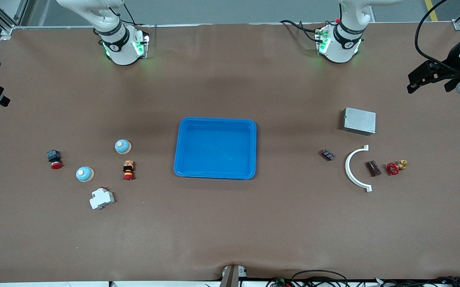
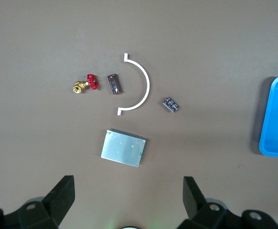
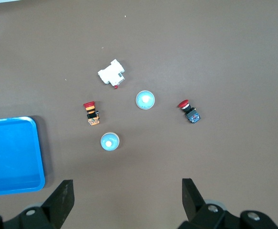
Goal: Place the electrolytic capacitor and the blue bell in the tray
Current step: 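Reach the left gripper to a black capacitor while the right gripper reaches a bell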
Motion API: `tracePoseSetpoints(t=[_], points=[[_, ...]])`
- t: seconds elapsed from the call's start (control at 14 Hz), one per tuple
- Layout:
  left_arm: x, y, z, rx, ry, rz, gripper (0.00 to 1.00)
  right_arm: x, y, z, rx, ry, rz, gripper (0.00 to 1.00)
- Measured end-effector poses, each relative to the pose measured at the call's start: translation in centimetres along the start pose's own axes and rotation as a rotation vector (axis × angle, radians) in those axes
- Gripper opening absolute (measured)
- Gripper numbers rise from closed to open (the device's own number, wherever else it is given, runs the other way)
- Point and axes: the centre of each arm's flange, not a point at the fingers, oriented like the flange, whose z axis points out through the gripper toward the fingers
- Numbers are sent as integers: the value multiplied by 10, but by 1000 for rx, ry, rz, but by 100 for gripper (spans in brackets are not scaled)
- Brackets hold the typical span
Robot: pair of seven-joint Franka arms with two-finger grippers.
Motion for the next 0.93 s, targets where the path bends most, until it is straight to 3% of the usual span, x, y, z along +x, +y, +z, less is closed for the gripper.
tracePoseSetpoints(t=[0.5, 0.93], points=[[10, -9, 4, -1, -14, -18, 100, 0, 0, -1, 0, 0, 0, 100], [55, -21, 86, 11, -153, -113, 100, 3, 0, 5, -1, -12, 0, 100]])
